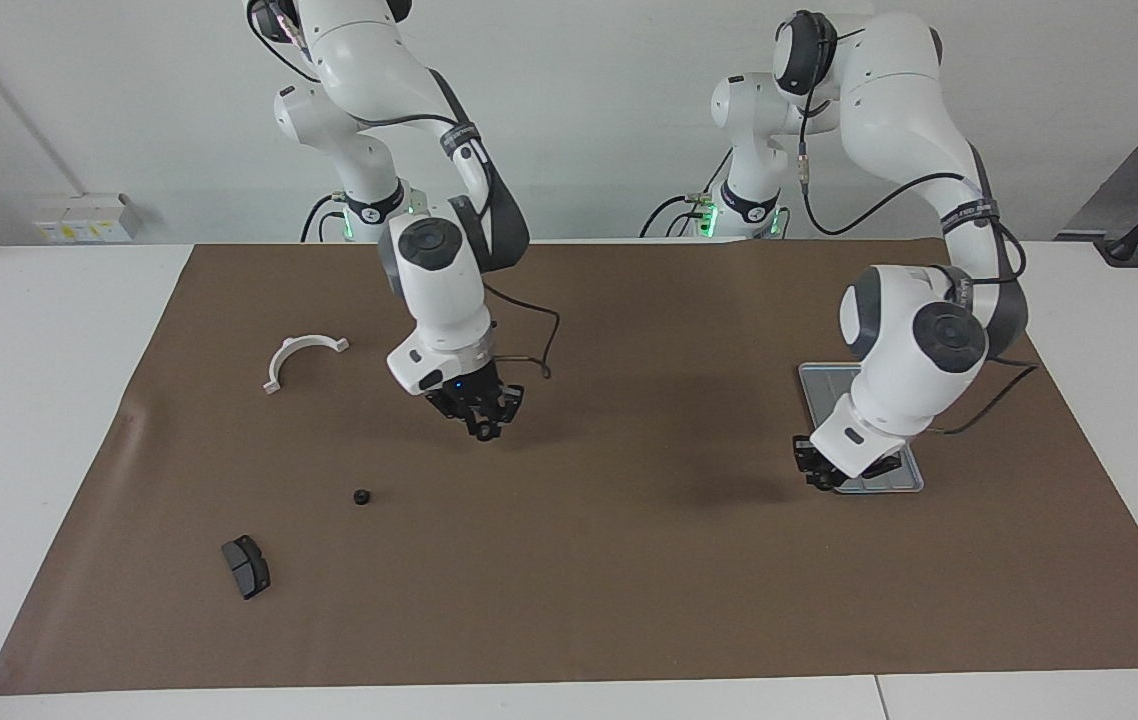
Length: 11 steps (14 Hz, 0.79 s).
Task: Pick bearing gear from pile to tray
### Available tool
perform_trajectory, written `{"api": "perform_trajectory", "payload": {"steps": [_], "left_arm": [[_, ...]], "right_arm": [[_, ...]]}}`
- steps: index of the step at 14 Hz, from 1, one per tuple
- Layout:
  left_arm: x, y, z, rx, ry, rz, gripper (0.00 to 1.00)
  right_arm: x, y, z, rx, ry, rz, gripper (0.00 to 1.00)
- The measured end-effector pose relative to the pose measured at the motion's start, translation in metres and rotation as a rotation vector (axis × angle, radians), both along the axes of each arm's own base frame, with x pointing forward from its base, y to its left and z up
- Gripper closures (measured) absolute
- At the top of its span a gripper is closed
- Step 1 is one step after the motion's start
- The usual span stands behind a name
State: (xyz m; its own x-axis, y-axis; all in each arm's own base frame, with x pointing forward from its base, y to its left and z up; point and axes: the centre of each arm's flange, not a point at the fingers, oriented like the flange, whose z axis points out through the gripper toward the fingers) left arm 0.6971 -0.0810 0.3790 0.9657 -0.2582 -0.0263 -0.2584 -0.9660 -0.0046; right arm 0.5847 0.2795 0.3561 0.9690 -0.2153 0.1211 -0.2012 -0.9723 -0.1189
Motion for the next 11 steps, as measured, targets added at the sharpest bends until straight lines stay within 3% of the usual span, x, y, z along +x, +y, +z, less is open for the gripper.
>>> {"api": "perform_trajectory", "payload": {"steps": [5,8,11], "left_arm": [[-0.028,0.059,-0.025,-0.003,0.039,-0.072,0.65],[-0.05,0.061,-0.058,-0.005,0.013,-0.08,0.65],[-0.057,0.061,-0.06,-0.004,0.007,-0.082,0.64]], "right_arm": [[-0.035,0.094,-0.05,0.069,-0.053,-0.076,0.65],[-0.035,0.105,-0.061,0.083,-0.074,-0.078,0.65],[-0.033,0.121,-0.055,0.1,-0.091,-0.071,0.65]]}}
